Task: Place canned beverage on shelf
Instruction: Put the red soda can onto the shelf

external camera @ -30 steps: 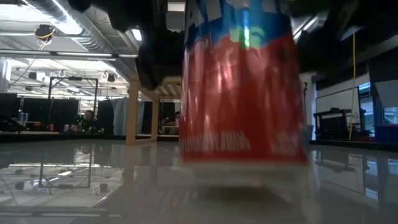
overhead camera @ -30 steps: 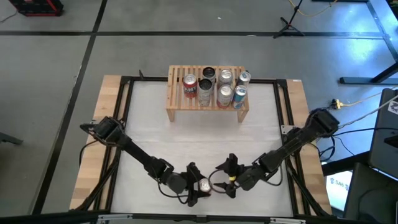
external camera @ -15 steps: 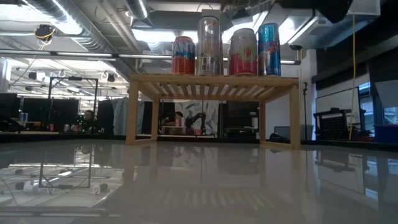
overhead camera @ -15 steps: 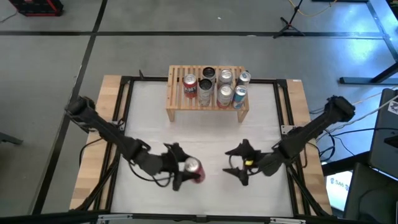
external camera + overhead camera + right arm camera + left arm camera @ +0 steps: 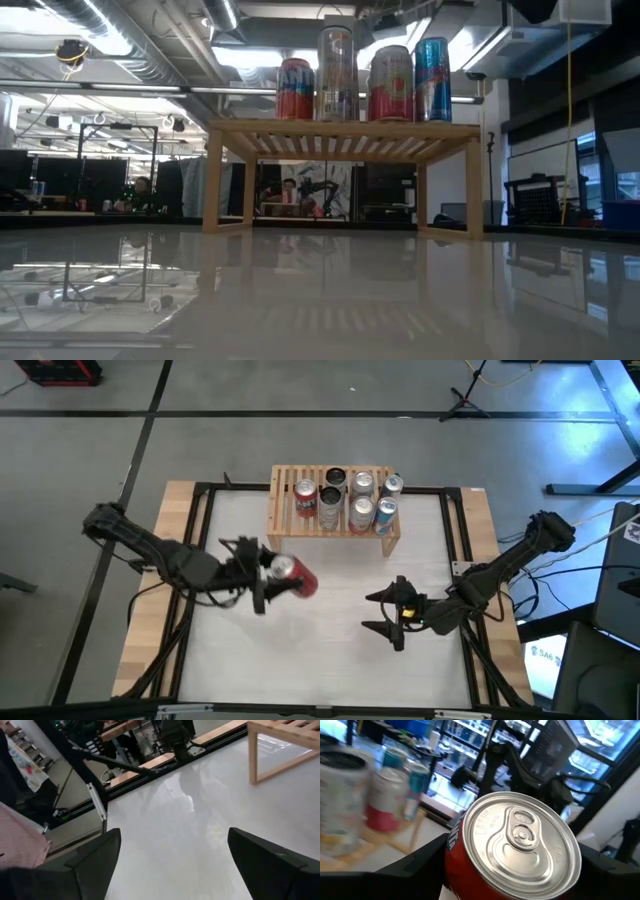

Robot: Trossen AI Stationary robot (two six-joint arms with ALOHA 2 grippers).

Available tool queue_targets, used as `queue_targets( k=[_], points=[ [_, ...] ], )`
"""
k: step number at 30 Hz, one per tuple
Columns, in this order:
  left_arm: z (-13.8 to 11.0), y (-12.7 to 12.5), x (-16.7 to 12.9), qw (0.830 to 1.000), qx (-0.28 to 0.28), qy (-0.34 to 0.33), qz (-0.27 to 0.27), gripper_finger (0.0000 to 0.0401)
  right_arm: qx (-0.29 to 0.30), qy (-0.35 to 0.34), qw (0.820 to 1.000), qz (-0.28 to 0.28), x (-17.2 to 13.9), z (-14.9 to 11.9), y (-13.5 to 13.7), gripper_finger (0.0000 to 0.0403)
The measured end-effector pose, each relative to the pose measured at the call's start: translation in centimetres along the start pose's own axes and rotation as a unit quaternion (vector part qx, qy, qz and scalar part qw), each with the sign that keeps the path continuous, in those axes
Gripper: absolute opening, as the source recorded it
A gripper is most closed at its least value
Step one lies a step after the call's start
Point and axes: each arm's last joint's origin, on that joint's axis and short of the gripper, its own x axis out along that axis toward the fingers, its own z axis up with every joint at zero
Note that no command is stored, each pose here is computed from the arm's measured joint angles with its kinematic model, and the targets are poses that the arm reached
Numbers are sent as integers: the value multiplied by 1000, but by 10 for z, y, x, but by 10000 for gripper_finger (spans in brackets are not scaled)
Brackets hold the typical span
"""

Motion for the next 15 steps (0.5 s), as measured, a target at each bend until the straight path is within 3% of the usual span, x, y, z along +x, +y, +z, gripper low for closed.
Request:
queue_targets(
  k=[7,15],
  points=[
    [27,33,-9,999,27,1,35,290,10,-11,1000,-15,5,11,-7,360],
    [41,80,7,994,37,57,82,291,13,-4,999,-43,15,19,-23,360]
  ],
)
